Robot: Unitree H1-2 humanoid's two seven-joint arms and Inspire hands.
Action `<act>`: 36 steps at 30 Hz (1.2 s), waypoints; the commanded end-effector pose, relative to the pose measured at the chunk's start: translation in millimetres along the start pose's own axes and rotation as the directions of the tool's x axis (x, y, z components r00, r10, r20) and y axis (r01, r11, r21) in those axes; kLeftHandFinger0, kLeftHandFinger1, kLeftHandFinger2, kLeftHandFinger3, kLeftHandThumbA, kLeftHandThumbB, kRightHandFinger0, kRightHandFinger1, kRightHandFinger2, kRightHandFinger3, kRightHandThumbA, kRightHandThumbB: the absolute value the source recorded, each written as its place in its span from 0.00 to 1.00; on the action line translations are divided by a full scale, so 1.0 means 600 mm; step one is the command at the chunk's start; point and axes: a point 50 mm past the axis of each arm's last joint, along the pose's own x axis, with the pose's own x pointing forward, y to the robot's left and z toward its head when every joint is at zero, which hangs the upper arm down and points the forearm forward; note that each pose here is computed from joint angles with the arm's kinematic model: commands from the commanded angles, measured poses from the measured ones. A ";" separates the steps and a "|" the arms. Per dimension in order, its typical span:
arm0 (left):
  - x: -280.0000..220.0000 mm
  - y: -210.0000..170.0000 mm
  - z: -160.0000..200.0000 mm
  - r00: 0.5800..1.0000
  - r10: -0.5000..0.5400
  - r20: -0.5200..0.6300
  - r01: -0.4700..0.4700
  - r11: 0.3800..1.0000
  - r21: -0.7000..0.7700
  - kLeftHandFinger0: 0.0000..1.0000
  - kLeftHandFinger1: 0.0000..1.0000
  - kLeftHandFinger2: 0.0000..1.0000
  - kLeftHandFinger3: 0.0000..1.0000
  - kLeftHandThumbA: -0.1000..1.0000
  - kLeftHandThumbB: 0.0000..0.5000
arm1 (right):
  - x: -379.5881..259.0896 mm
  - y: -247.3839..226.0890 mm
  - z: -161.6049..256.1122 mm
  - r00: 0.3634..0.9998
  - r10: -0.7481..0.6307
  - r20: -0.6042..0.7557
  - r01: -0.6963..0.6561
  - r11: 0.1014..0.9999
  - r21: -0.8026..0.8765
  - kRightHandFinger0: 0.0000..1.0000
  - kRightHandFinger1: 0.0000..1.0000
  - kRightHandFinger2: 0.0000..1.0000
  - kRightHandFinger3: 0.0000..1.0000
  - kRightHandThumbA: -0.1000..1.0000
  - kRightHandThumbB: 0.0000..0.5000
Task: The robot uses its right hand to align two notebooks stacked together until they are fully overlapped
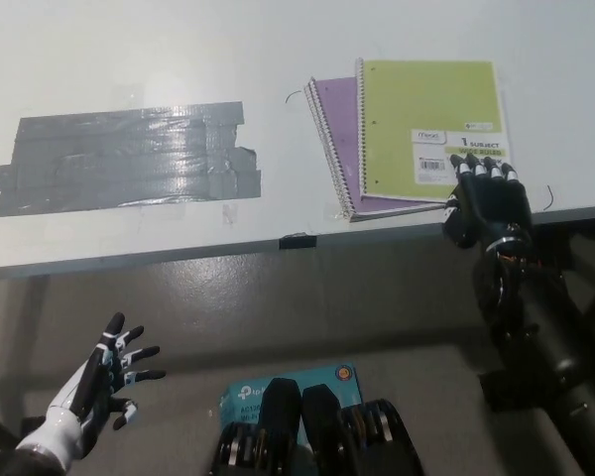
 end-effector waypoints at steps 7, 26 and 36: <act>0.002 0.008 0.020 1.000 -0.004 0.027 0.004 1.000 0.009 0.62 0.75 0.88 1.00 1.00 0.81 | -0.028 0.079 -0.008 0.954 0.251 0.160 -0.252 0.967 -0.014 1.00 1.00 1.00 1.00 1.00 0.75; 0.000 0.007 0.022 0.999 -0.009 0.032 0.008 1.000 0.014 0.59 0.73 0.91 1.00 1.00 0.86 | 0.017 -0.011 -0.051 0.970 0.216 0.113 -0.200 0.970 -0.135 1.00 1.00 1.00 1.00 1.00 0.74; 0.003 0.007 0.022 0.999 -0.012 0.035 0.011 1.000 0.023 0.60 0.72 0.88 1.00 1.00 0.88 | 0.028 -0.044 -0.016 0.967 0.177 0.182 -0.138 0.969 -0.204 1.00 1.00 1.00 1.00 1.00 0.69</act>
